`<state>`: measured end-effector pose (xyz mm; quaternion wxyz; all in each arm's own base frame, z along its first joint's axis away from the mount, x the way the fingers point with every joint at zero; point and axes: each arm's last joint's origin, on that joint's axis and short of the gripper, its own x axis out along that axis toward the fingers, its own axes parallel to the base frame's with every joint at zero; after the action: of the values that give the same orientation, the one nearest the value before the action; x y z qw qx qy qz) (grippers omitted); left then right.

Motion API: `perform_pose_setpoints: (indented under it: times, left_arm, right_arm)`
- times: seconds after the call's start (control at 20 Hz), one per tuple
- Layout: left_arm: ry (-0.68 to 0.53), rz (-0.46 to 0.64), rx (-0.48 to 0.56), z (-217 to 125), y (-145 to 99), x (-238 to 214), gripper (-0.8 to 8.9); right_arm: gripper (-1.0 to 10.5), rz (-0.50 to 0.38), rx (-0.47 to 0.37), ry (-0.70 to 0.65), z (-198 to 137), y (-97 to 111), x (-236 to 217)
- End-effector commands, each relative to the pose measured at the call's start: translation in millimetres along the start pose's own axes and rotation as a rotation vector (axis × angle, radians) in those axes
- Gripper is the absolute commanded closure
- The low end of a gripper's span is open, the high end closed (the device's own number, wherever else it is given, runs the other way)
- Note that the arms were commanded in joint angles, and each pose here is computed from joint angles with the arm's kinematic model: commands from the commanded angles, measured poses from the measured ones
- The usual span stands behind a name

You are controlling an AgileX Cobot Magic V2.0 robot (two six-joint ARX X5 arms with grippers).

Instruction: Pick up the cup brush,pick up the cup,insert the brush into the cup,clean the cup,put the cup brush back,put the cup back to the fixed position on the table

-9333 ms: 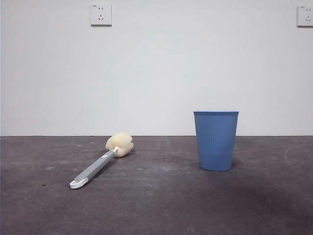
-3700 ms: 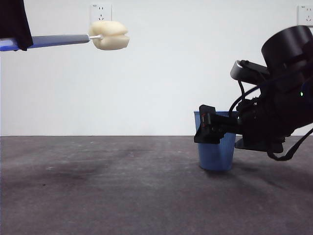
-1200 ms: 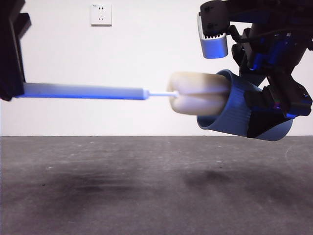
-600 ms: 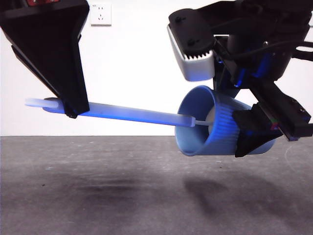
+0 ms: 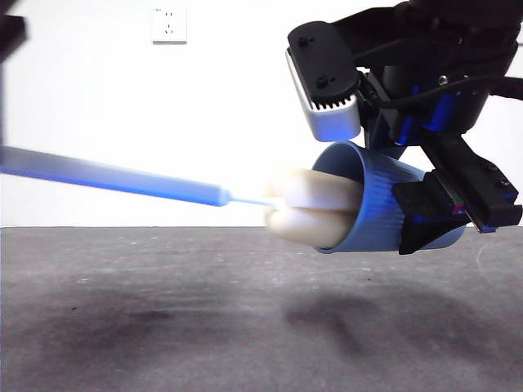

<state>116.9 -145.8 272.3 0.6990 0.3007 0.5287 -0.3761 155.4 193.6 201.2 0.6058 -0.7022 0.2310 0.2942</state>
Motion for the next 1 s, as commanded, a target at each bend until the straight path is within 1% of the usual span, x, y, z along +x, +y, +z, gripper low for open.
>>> perform_pose_setpoints:
  times: [0.05, 0.3, 0.45, 0.65, 0.75, 0.8, 0.95, 1.0]
  left_arm:
    - [-0.005, 0.002, -0.004, 1, -1, 1, 8.22]
    - [-0.114, -0.026, 0.018, 18, -4, 6, 8.22]
    - [-0.124, -0.072, 0.027, 34, -5, 22, 8.22]
    - [-0.134, -0.071, 0.028, 48, -7, 40, 8.22]
    - [-0.129, -0.053, 0.008, 47, -6, 39, 8.22]
    - [-0.107, -0.037, 0.004, 45, -6, 38, 8.22]
    - [-0.022, 0.069, -0.001, 29, -3, 28, 8.22]
    - [-0.004, 0.089, -0.004, 23, -3, 22, 8.22]
  right_arm:
    - [9.6, -0.005, 0.010, -0.007, 2, -1, 0]
    - [9.6, -0.005, 0.009, -0.010, 2, -1, 0]
    - [9.6, -0.004, 0.001, -0.023, 5, 0, -2]
    - [9.6, -0.005, 0.004, -0.032, 7, 2, -4]
    - [9.6, -0.005, 0.010, -0.031, 7, 2, -4]
    - [9.6, -0.005, 0.010, -0.030, 7, 2, -4]
    - [9.6, -0.004, 0.010, -0.027, 7, 2, -3]
    - [9.6, -0.004, 0.018, -0.027, 6, 2, -3]
